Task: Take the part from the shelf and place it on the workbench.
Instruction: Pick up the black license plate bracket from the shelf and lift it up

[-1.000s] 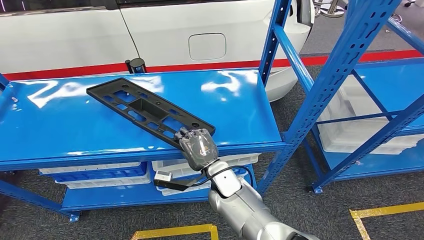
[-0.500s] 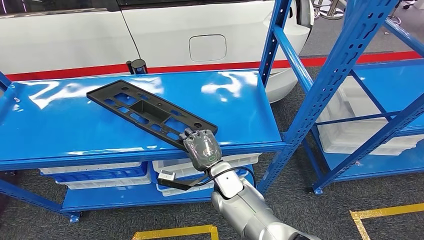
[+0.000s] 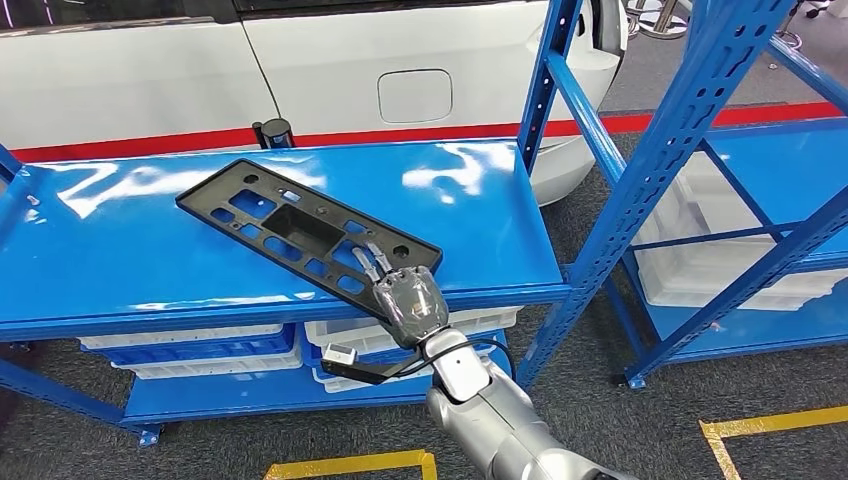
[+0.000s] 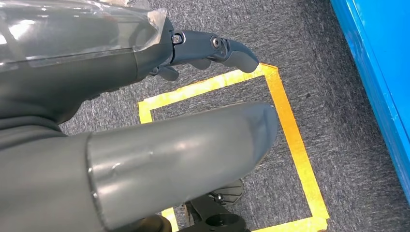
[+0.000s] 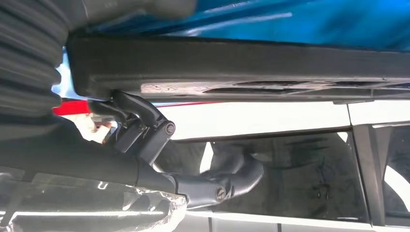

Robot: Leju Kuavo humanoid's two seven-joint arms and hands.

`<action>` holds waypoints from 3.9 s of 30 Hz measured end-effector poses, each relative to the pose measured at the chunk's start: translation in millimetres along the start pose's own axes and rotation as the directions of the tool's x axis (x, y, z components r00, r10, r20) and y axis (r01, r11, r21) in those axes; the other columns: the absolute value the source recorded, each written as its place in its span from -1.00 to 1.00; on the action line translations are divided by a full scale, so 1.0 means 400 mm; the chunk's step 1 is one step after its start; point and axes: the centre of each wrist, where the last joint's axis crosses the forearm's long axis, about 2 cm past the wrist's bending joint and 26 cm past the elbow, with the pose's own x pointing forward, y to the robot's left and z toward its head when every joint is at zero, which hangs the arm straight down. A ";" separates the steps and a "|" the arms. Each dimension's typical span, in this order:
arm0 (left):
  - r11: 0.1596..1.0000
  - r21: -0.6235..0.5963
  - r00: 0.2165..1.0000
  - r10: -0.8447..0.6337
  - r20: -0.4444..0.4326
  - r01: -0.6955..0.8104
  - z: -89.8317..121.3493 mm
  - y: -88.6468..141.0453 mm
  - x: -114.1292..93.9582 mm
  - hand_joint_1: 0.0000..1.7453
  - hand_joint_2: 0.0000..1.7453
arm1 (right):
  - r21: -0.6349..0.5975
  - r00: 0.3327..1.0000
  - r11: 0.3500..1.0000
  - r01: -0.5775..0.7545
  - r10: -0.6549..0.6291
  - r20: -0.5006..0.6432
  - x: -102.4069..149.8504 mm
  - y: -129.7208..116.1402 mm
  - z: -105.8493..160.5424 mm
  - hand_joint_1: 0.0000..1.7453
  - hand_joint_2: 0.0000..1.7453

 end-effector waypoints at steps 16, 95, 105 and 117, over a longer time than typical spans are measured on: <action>1.000 -0.001 1.000 0.005 0.000 -0.005 0.000 0.000 -0.001 -1.00 -1.00 | 0.015 1.000 1.000 -0.003 0.003 -0.013 -0.001 0.010 0.011 -1.00 1.00; 1.000 0.007 1.000 0.018 -0.005 -0.018 0.001 0.002 -0.004 -1.00 -1.00 | 0.016 0.994 0.998 -0.062 0.063 -0.084 -0.036 0.004 0.012 -1.00 1.00; 1.000 0.002 1.000 0.025 -0.009 -0.025 0.004 -0.001 -0.006 -1.00 -1.00 | 0.040 0.991 0.996 -0.083 0.087 -0.101 -0.047 0.005 0.010 -1.00 1.00; 1.000 0.000 1.000 0.029 -0.009 -0.029 0.007 -0.002 -0.010 -1.00 -1.00 | 0.050 0.993 0.996 -0.073 0.078 -0.088 -0.045 0.003 0.005 -1.00 1.00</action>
